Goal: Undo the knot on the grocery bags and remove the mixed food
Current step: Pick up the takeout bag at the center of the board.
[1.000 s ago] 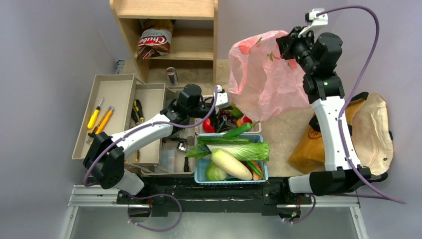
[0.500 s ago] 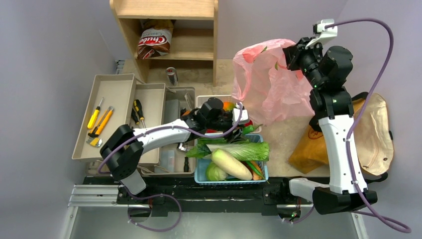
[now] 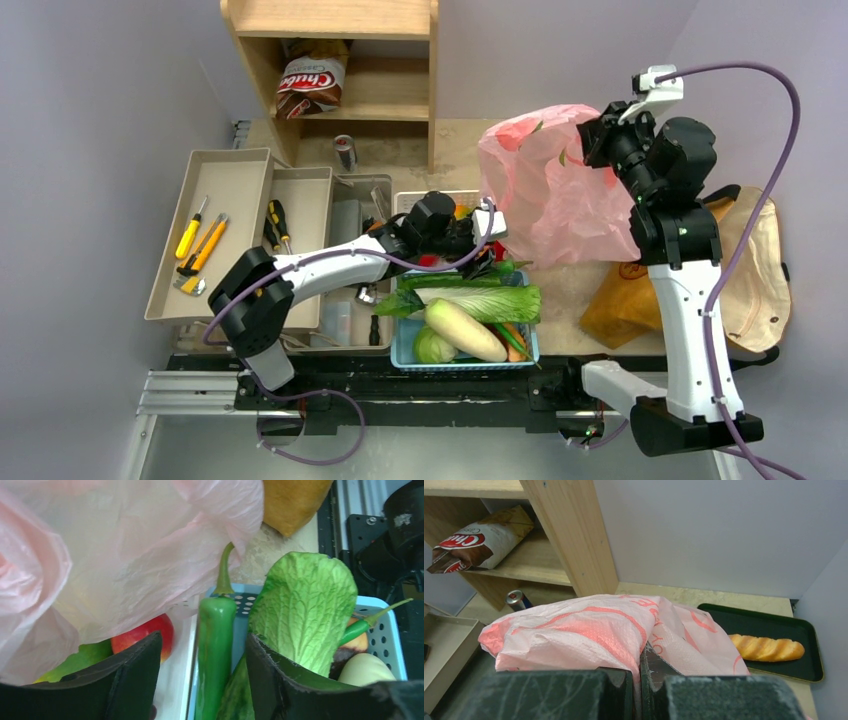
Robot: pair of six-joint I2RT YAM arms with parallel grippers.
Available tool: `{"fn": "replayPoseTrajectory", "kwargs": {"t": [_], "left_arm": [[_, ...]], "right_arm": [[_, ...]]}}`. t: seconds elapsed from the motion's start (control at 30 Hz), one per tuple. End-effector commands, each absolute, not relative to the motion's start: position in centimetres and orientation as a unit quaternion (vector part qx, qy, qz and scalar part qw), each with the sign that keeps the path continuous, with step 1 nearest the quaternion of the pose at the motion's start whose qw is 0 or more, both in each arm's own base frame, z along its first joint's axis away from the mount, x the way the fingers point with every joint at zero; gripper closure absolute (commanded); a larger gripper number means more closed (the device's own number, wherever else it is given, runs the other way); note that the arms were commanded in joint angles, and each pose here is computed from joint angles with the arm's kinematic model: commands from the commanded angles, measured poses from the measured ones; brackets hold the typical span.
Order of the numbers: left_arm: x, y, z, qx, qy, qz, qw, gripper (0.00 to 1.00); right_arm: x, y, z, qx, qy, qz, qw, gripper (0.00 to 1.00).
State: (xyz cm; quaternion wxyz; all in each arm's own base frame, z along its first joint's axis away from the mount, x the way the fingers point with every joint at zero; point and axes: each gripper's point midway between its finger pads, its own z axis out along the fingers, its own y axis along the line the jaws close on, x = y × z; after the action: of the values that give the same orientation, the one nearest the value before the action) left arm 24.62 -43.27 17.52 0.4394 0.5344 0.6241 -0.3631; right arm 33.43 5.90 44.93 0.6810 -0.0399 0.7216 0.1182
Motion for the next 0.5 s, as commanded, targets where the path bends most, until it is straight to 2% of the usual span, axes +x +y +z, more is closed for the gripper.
{"fn": "replayPoseTrajectory", "kwargs": {"t": [0.0,0.1,0.23,0.47], "left_arm": [[22.7,-44.9,18.6,0.567,0.586,-0.392,0.425,0.38],[22.2,-45.4,18.3,0.573,0.583,-0.403,0.411,0.36],[22.3,-46.3,17.1,0.580,0.592,-0.397,0.394,0.41],[24.0,-46.7,16.5,0.561,0.615,-0.371,0.413,0.43]], "right_arm": [[33.3,4.8,45.0,-0.031,0.721,0.089,0.686,1.00],[33.3,4.7,44.2,-0.029,0.729,0.085,0.679,1.00],[33.1,4.9,44.2,-0.023,0.729,0.097,0.677,1.00],[33.0,4.8,46.1,-0.014,0.719,0.100,0.688,1.00]]}}
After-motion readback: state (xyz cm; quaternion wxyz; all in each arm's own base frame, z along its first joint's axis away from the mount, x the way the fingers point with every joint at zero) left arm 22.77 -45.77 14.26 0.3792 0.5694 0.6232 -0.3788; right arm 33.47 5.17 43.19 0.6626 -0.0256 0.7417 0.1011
